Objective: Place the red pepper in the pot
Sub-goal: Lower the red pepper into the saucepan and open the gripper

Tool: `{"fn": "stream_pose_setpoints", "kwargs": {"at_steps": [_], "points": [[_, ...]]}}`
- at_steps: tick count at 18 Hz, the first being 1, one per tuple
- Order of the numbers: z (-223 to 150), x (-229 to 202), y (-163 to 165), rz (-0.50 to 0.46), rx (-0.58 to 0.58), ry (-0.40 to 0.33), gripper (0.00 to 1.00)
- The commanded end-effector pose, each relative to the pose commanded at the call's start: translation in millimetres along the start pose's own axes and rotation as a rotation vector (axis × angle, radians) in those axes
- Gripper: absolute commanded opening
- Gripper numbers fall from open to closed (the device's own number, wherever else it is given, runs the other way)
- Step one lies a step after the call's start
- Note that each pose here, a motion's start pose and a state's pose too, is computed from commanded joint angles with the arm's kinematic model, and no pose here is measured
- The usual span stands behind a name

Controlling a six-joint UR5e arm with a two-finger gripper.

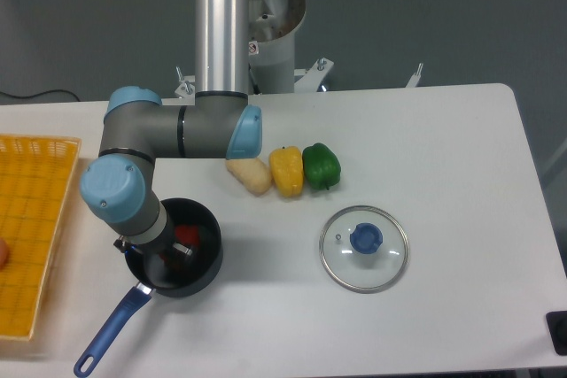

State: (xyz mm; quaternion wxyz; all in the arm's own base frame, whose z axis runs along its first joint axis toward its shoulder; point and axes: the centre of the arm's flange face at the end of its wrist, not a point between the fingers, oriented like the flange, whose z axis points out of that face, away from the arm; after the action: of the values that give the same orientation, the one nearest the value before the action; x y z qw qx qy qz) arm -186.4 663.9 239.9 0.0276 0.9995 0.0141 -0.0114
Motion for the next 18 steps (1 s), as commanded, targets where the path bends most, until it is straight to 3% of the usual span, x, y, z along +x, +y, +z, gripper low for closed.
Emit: {"fn": "stream_pose_setpoints", "kwargs": {"at_steps": [18], "points": [[0.8, 1.3, 0.4, 0.008, -0.007, -0.009, 0.61]]}}
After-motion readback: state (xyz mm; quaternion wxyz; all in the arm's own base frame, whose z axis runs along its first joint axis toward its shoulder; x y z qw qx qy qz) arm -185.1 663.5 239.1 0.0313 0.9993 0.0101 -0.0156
